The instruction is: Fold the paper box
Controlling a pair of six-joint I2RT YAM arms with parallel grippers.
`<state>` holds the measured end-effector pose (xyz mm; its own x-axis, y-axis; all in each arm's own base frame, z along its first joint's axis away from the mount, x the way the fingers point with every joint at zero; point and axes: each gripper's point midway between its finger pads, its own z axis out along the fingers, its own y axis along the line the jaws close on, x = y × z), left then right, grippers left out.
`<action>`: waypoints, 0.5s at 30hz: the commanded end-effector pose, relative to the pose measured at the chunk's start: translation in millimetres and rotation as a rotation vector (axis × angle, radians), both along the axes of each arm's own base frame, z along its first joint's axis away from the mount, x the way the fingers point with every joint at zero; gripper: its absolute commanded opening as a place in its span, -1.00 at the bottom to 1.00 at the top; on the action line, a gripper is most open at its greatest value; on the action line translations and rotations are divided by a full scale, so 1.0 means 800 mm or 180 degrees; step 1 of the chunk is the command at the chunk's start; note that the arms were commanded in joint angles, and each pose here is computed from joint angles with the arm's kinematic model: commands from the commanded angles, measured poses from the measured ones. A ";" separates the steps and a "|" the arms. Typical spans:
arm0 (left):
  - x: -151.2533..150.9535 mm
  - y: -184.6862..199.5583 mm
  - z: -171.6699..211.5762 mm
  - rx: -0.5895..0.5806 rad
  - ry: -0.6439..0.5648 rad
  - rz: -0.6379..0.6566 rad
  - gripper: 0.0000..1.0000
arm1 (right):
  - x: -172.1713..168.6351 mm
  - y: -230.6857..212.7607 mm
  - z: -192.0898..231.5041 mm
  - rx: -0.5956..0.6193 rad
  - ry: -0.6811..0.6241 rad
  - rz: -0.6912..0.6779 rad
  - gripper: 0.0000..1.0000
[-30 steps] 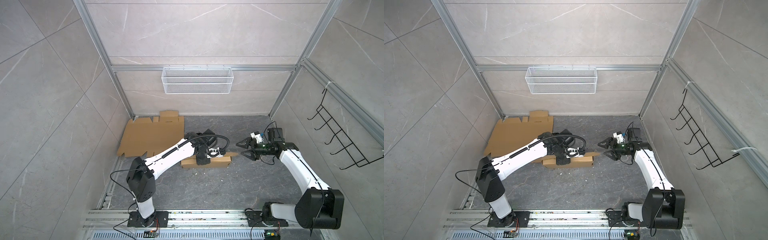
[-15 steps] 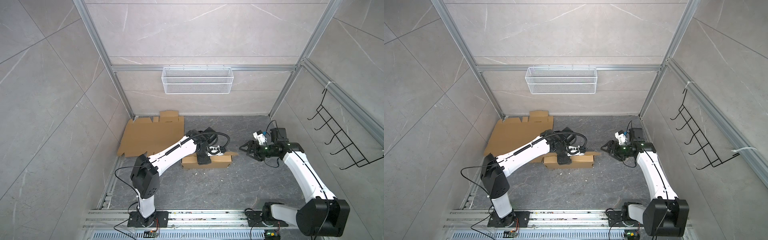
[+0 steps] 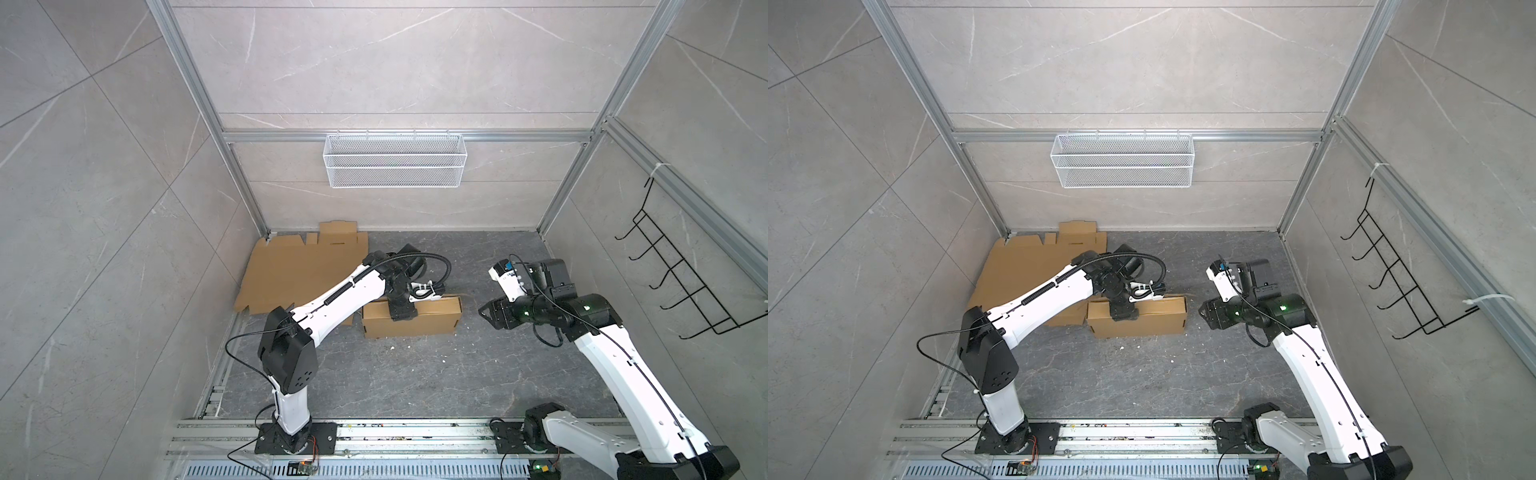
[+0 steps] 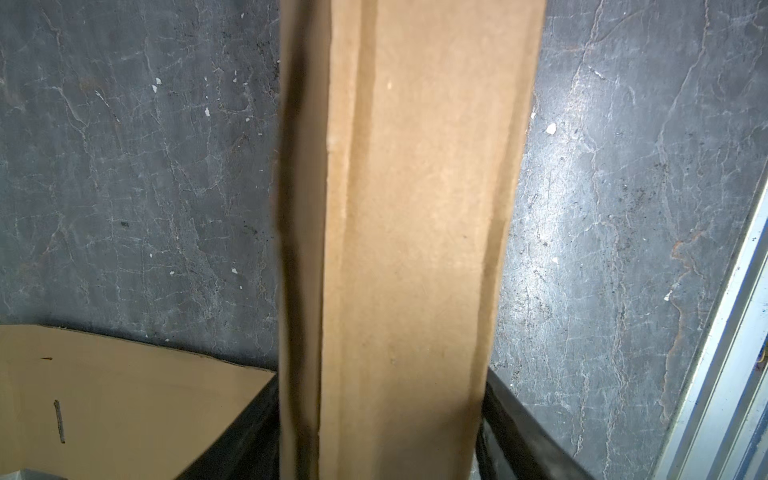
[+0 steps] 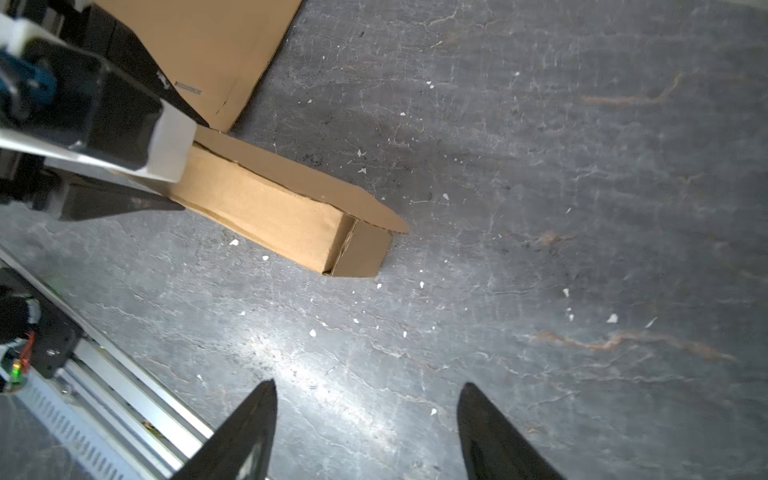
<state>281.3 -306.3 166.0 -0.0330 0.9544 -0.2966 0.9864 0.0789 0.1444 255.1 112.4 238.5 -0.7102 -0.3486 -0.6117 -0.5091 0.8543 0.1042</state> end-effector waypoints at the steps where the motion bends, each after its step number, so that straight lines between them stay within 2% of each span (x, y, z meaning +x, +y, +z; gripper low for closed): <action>1: -0.004 -0.005 0.007 -0.0054 0.0066 -0.0101 0.34 | 0.001 0.003 -0.013 -0.0437 0.0084 0.0405 0.19; 4: -0.004 -0.005 0.008 -0.0077 0.0073 -0.0127 0.32 | 0.022 0.004 -0.026 -0.0749 0.0081 0.0412 0.09; 10: -0.005 -0.001 0.002 -0.0070 0.0107 -0.0142 0.31 | 0.068 0.026 -0.021 -0.0633 -0.0282 0.0429 0.17; 15: -0.005 0.000 0.001 -0.0084 0.0101 -0.0147 0.29 | 0.091 0.034 -0.026 -0.0719 -0.0371 0.0545 0.20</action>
